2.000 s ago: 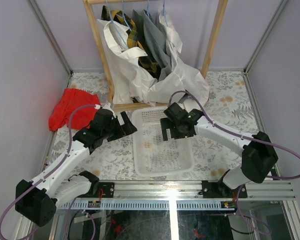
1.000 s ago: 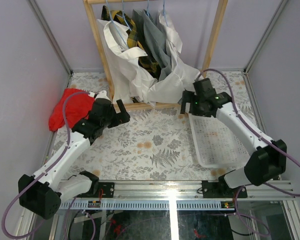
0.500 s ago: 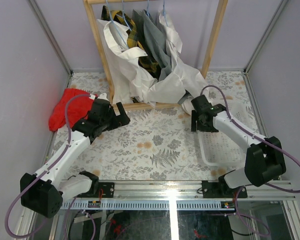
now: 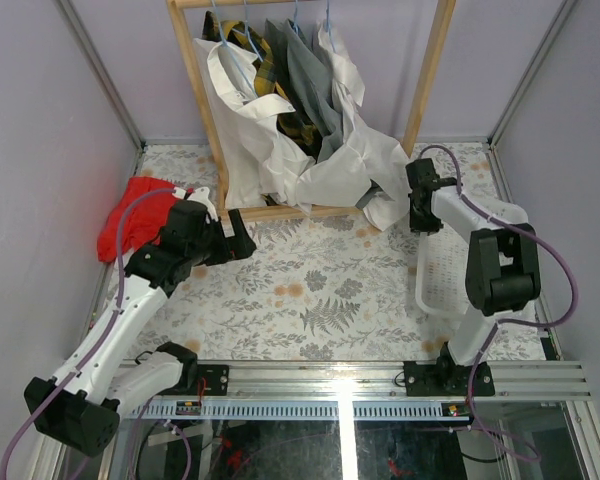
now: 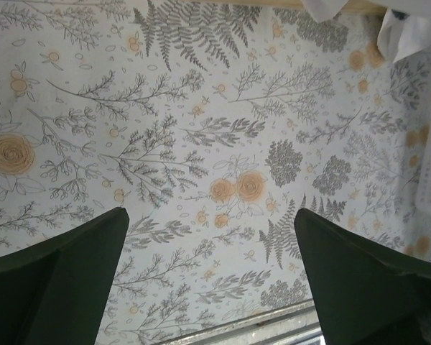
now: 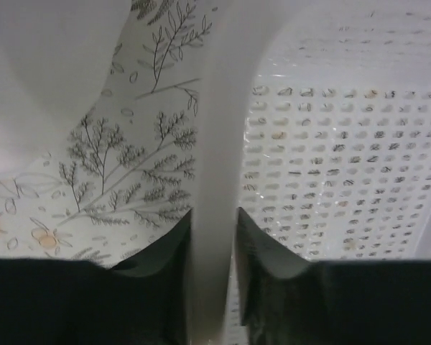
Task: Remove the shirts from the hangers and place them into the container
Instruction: Move the bin to the corner of the board, then pick up the hanger from the clothesline.
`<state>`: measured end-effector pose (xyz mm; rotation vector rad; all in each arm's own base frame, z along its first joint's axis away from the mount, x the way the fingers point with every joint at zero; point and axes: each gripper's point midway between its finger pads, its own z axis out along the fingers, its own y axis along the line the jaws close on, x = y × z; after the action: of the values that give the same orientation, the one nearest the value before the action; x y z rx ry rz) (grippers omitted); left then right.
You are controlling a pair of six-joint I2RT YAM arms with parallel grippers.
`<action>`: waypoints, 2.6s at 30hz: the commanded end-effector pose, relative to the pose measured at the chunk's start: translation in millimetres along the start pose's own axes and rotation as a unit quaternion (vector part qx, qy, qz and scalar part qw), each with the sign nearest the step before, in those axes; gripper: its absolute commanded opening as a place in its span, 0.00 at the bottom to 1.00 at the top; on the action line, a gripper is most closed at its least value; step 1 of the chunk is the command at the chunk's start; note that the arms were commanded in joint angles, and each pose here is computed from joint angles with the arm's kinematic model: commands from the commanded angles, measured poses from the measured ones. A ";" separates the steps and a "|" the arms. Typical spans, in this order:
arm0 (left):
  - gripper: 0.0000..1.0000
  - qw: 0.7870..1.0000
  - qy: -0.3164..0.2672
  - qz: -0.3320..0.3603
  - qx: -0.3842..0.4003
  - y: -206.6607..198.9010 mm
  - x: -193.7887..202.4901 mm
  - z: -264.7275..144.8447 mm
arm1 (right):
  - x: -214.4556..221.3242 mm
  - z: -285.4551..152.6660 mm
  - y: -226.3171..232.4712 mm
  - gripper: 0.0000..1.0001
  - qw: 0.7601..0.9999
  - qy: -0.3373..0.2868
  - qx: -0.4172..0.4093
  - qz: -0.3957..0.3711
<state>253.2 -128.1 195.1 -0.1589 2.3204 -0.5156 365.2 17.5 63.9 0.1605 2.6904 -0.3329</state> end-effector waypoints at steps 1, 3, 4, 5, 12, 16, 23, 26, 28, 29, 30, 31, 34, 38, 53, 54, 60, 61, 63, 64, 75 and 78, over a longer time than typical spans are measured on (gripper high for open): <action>1.00 0.999 0.032 0.028 0.014 -1.1 12.9 -4.4 | -36.8 6.9 4.6 0.25 0.999 -0.021 -0.016 -0.031; 1.00 0.999 0.031 0.029 0.017 -1.9 13.0 -4.6 | -43.2 12.1 -1.9 0.24 0.999 -0.017 0.004 -0.047; 1.00 0.999 0.031 0.030 0.019 -2.5 12.6 -4.6 | -48.3 12.3 -4.3 0.15 0.998 -0.021 0.003 -0.062; 1.00 0.999 0.030 0.031 0.021 -3.2 12.2 -4.9 | -52.9 11.8 -8.0 0.11 0.997 -0.026 0.007 -0.074; 1.00 0.998 0.034 0.043 0.031 -8.5 8.2 -1.8 | -93.1 15.9 -33.8 0.04 0.993 -0.053 0.017 -0.108; 1.00 0.998 0.036 0.048 0.022 -5.6 7.1 1.0 | -111.7 34.1 -29.6 0.04 0.992 -0.060 -0.004 -0.111; 1.00 0.998 0.040 0.045 0.014 -1.9 10.9 -1.3 | -142.3 44.7 -13.7 0.18 0.988 -0.080 -0.033 -0.127; 1.00 0.999 0.033 0.035 0.008 1.2 11.8 -3.1 | -143.3 29.4 -8.9 0.49 0.988 -0.084 -0.058 -0.120; 1.00 0.999 0.030 0.027 0.008 1.4 12.4 -4.1 | -139.4 10.4 -11.7 0.57 0.989 -0.090 -0.063 -0.100; 1.00 0.999 0.029 0.022 0.007 1.1 12.5 -5.0 | -138.9 -2.3 -15.9 0.60 0.989 -0.100 -0.060 -0.087; 1.00 0.999 0.027 0.018 0.007 0.7 11.8 -6.7 | -140.7 -23.9 -22.1 0.66 0.988 -0.120 -0.059 -0.072; 1.00 1.000 0.024 0.013 0.010 -0.9 10.5 -8.8 | -138.9 -36.6 -24.9 0.71 0.988 -0.130 -0.060 -0.056; 1.00 1.000 0.009 -0.002 0.012 -2.6 6.9 -14.8 | -134.2 -77.6 -27.1 0.79 0.982 -0.165 -0.087 -0.021; 1.00 1.000 -0.010 -0.013 0.011 -3.7 0.0 -21.9 | -136.1 -139.7 -2.6 0.82 0.959 -0.202 -0.199 0.023; 1.00 0.999 -0.033 -0.028 0.006 -5.3 -10.8 -37.9 | -177.8 -352.0 91.3 0.80 0.845 -0.340 -0.406 0.070; 1.00 0.999 -0.033 -0.029 0.007 -5.9 -10.4 -38.6 | -179.9 -357.6 93.7 0.79 0.843 -0.345 -0.406 0.070; 1.00 0.999 -0.029 -0.030 0.013 -8.3 -9.7 -38.3 | -197.5 -365.1 118.5 0.76 0.836 -0.361 -0.408 0.072; 1.00 0.999 -0.027 -0.030 0.016 -9.6 -9.2 -38.9 | -200.2 -362.8 118.7 0.74 0.840 -0.358 -0.400 0.076; 1.00 0.999 -0.025 -0.031 0.018 -9.9 -7.6 -39.9 | -208.1 -347.4 129.9 0.72 0.849 -0.344 -0.393 0.076; 1.00 0.999 -0.024 -0.030 0.018 -8.9 -6.0 -40.5 | -211.0 -348.1 134.8 0.71 0.849 -0.342 -0.396 0.075; 1.00 0.999 -0.035 -0.023 -0.032 8.4 -9.9 -46.1 | -250.8 -333.7 134.3 0.40 0.862 -0.390 -0.306 0.107; 1.00 0.998 -0.040 -0.024 -0.037 11.5 -9.7 -47.9 | -255.4 -342.9 112.7 0.29 0.859 -0.417 -0.271 0.121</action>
<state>226.1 -107.6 213.4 -0.2523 2.3081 -0.4692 486.5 236.9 394.1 0.0396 1.9342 0.4986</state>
